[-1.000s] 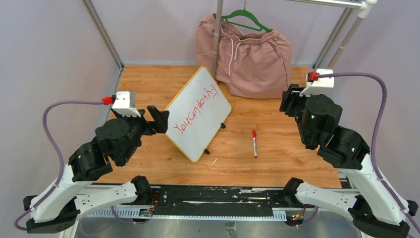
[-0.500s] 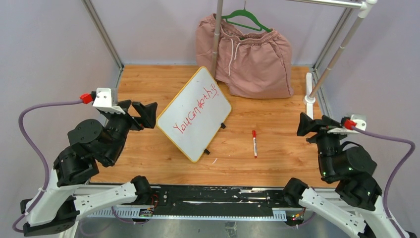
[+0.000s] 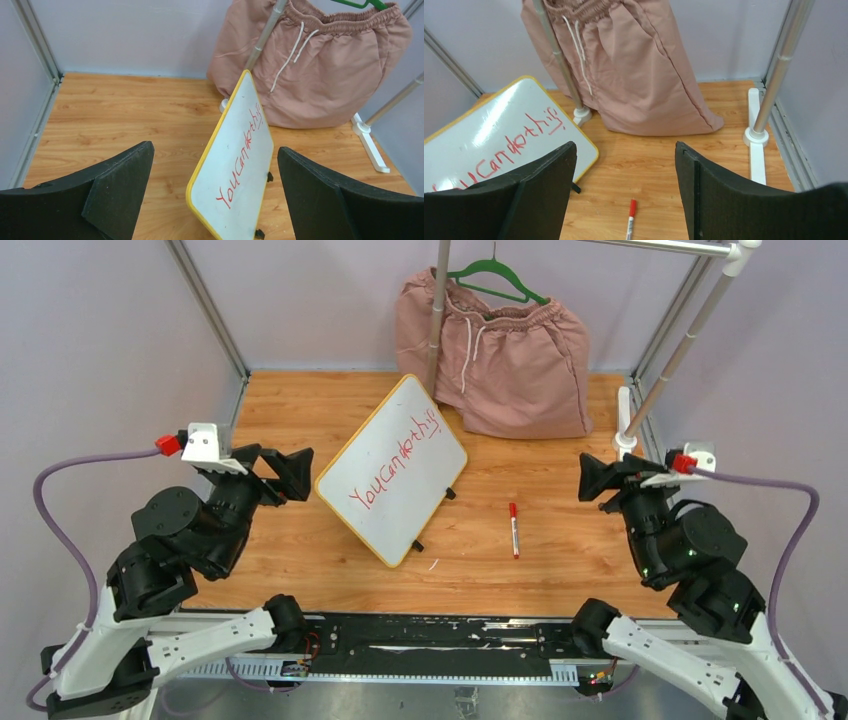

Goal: Write a sentence on the whiteboard
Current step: Reset both arms

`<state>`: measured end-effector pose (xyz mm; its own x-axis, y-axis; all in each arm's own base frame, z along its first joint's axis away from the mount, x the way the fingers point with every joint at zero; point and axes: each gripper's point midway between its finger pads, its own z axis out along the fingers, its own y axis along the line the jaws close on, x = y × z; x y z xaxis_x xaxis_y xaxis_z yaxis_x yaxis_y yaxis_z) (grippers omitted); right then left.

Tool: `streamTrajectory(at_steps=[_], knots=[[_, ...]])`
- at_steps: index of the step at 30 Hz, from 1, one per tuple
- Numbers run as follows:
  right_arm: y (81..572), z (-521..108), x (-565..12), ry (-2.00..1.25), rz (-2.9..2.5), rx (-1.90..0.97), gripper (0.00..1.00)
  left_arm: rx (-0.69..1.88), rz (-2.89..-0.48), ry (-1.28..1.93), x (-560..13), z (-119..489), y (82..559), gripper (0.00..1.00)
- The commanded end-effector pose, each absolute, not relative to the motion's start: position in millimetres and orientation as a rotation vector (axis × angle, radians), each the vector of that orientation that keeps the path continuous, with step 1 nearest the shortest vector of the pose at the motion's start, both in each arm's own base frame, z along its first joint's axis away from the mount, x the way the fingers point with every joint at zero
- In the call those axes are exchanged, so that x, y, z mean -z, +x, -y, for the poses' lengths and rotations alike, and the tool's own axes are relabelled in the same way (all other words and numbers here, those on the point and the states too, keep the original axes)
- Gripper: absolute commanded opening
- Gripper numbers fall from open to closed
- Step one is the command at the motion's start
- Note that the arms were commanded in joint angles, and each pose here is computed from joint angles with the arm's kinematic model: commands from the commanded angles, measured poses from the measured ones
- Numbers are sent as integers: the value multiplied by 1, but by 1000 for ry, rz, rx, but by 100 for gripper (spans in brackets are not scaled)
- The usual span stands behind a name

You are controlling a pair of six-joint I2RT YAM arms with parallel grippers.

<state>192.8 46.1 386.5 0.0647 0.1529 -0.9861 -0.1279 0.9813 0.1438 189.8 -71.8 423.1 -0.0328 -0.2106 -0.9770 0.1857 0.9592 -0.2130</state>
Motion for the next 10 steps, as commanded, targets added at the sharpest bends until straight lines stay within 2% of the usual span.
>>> streamTrajectory(at_steps=[1,10], knots=[[200,-65,-431,95,-1496,-321,75,305,-1539,-59,-436,65,191,100],[227,-92,-437,59,-1566,-243,77,315,-1561,-43,-436,74,194,100]])
